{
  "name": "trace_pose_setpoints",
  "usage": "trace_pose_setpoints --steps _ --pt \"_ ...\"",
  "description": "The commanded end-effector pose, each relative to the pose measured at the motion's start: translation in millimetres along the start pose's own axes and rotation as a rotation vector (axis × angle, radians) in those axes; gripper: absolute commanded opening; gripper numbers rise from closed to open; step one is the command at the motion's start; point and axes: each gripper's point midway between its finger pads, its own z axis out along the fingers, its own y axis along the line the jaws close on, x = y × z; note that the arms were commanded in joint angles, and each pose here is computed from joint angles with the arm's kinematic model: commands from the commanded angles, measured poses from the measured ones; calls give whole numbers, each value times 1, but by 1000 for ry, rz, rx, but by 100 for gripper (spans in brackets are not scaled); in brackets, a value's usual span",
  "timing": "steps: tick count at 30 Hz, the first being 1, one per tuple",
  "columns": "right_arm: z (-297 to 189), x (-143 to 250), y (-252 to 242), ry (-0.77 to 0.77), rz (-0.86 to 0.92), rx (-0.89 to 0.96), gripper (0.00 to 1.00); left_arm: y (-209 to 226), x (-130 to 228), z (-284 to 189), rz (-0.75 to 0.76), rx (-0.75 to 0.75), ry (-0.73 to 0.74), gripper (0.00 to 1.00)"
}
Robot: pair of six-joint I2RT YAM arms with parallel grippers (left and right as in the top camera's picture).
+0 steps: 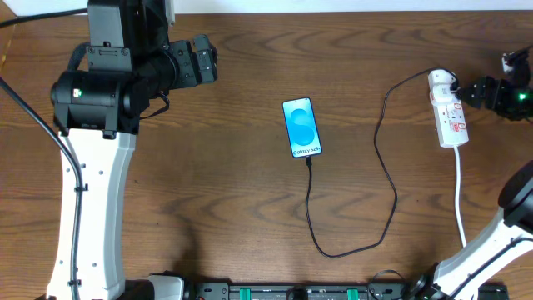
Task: Plug charger to phone and switch on socket
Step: 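Position the right gripper over the switch beside the charger plug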
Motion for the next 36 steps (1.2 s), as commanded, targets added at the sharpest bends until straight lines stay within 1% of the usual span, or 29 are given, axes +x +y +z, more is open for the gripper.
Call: trace_pose_setpoints --steps 1,9,14,20,27,36 --pt "21 -3 12 1 -33 -77 99 2 -3 -2 7 -11 -10 98" --pt "43 -11 30 -1 -100 -101 99 2 -3 -2 7 -11 -10 99" --pt "48 -6 28 31 -110 -53 99 2 -3 -2 7 -11 -10 99" --pt "50 0 23 64 -53 -9 99 2 -3 -2 7 -11 -10 99" --pt "51 3 24 74 -41 -11 99 2 -3 -2 7 -11 -10 98" --pt "64 21 21 101 -4 -21 99 2 -3 -2 7 -11 -10 99"
